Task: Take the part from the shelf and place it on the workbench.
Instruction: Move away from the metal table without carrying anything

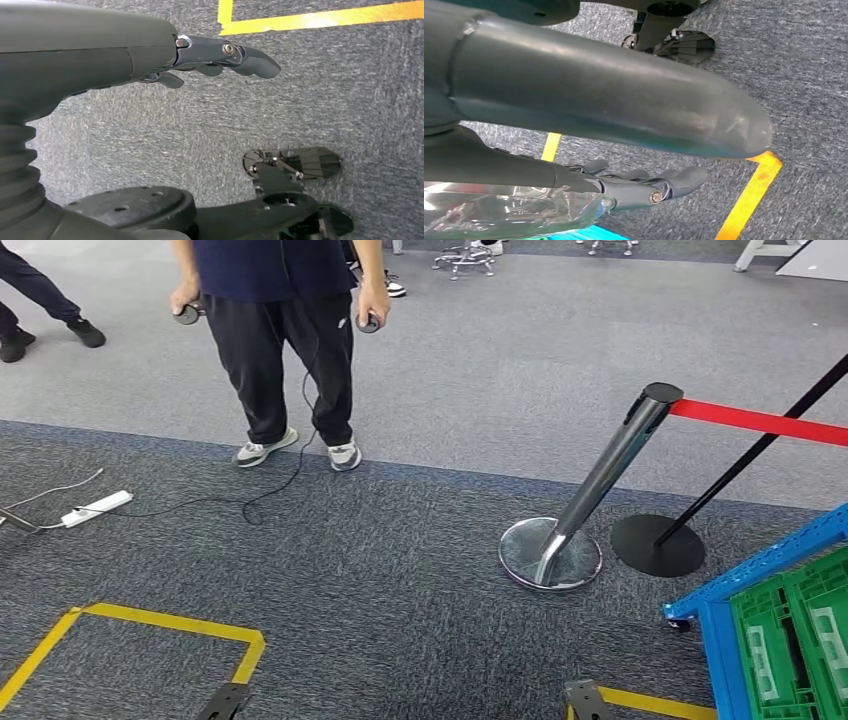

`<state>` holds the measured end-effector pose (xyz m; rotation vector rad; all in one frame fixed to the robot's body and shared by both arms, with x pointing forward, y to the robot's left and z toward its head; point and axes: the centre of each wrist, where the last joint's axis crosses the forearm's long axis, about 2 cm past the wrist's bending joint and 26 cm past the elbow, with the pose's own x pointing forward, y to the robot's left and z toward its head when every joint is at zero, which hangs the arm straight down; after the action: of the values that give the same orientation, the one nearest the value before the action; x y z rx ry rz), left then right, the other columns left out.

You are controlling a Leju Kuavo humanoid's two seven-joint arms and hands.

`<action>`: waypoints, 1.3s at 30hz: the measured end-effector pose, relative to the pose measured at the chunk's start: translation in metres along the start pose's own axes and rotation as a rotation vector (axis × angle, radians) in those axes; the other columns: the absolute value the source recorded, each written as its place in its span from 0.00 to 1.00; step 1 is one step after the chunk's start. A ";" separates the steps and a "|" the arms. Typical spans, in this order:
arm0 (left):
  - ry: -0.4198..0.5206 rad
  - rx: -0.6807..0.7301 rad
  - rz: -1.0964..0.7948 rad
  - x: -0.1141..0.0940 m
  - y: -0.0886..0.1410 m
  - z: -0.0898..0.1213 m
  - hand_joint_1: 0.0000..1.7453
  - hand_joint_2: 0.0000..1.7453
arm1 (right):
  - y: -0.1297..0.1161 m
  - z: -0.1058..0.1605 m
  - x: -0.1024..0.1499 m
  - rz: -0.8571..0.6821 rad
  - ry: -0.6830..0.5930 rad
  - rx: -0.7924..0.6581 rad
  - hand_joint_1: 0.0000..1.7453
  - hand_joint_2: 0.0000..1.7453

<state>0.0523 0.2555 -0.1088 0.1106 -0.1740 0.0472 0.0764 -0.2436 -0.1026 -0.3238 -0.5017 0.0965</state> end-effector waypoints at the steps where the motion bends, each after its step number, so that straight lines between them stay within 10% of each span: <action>1: 0.000 0.000 0.000 0.000 0.000 0.000 0.00 1.00 | 0.000 0.000 0.000 0.000 0.000 0.000 0.00 0.00; 39: 0.000 -0.007 -0.011 -0.001 -0.003 0.000 0.00 1.00 | -0.002 0.000 -0.002 -0.002 0.010 0.002 0.00 0.00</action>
<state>0.0515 0.2529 -0.1087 0.1046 -0.1731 0.0359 0.0751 -0.2454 -0.1031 -0.3219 -0.4924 0.0935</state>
